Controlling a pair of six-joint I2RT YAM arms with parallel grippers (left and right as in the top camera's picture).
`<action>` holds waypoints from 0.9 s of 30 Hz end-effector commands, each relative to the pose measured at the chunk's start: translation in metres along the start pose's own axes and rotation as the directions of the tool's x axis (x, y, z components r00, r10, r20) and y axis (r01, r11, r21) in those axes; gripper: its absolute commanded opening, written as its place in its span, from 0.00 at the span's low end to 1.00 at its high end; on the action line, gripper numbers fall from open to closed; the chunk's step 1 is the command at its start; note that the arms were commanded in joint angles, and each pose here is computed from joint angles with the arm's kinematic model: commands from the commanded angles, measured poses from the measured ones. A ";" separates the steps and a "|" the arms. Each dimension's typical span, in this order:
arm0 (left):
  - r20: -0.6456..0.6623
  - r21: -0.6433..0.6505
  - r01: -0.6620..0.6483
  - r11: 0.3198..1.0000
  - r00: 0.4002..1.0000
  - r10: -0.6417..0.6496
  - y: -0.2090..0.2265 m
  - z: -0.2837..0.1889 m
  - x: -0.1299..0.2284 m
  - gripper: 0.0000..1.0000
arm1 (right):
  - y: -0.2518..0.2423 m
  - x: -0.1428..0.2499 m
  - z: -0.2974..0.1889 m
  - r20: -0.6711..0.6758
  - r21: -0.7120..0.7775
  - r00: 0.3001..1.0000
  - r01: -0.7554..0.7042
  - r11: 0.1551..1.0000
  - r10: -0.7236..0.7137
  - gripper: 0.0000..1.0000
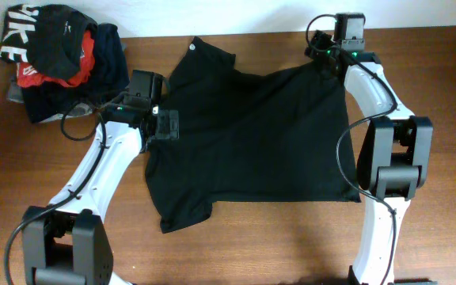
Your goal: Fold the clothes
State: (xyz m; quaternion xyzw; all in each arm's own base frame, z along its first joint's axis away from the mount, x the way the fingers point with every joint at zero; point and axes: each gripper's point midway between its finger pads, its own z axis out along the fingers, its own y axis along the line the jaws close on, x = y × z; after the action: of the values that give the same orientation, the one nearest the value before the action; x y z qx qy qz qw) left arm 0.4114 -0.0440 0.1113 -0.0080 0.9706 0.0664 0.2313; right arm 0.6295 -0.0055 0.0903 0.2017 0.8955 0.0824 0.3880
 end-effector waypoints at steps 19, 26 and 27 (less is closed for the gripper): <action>0.034 0.137 -0.115 0.984 0.993 0.111 -0.023 -0.022 -0.018 0.99 | 0.021 0.045 -0.126 -0.372 -0.255 0.905 0.114 0.960 -0.206 0.99; 0.068 0.186 -0.097 0.978 0.994 0.086 -0.022 -0.078 -0.038 0.99 | -0.007 0.047 -0.209 -0.483 -0.214 0.869 0.000 0.977 -0.106 0.96; 0.072 0.187 -0.088 0.978 0.995 0.075 -0.020 -0.086 -0.039 0.99 | -0.010 0.045 -0.218 -0.483 -0.204 0.870 -0.001 0.979 -0.100 0.96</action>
State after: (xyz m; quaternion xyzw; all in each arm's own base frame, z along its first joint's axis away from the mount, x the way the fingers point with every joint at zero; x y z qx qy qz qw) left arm 0.4123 -0.0690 0.1608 0.0548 0.9728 0.0073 0.2249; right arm 0.4564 0.0122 0.1593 0.1173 0.9654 0.1905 0.1340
